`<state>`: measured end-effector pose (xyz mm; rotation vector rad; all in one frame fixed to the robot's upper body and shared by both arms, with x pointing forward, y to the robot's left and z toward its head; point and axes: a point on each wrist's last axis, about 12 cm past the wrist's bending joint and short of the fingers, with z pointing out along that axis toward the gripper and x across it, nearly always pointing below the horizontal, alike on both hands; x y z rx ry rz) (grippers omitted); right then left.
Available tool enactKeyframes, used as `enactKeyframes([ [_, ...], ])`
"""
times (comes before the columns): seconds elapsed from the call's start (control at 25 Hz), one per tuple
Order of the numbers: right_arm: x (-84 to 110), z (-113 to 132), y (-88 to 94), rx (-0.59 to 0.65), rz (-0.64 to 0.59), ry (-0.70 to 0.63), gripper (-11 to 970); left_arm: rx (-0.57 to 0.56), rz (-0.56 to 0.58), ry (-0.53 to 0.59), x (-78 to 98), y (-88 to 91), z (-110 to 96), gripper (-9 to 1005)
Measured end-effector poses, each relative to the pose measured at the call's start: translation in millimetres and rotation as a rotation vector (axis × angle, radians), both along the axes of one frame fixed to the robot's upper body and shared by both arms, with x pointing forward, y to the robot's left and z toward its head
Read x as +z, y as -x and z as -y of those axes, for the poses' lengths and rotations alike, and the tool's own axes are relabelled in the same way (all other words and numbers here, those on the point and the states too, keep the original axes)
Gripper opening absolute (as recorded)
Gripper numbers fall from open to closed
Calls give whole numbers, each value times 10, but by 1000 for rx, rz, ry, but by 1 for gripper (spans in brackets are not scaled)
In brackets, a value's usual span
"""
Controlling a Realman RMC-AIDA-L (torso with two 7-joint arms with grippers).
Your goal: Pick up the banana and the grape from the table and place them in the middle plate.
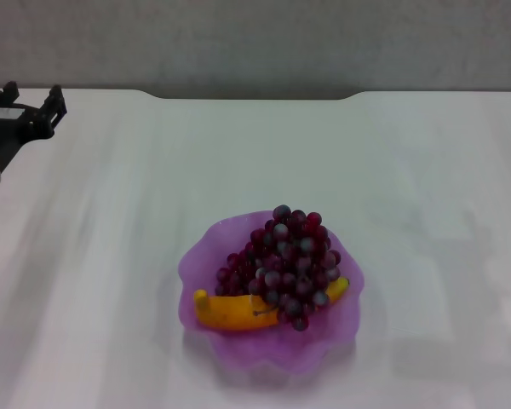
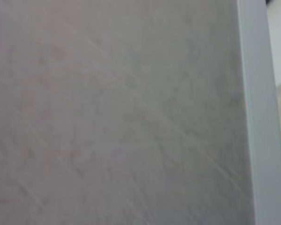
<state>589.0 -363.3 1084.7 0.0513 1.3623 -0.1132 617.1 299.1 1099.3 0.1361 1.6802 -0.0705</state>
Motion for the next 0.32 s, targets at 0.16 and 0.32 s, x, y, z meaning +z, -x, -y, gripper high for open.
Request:
enactKeyframes([
  [0.16, 13, 33, 18, -20, 19, -22, 892, -13, 32, -12, -6, 20, -19, 665],
  [0.32, -3, 15, 31, -20, 20, -29, 892, -21, 132, 35, -9, 92, -98, 664],
])
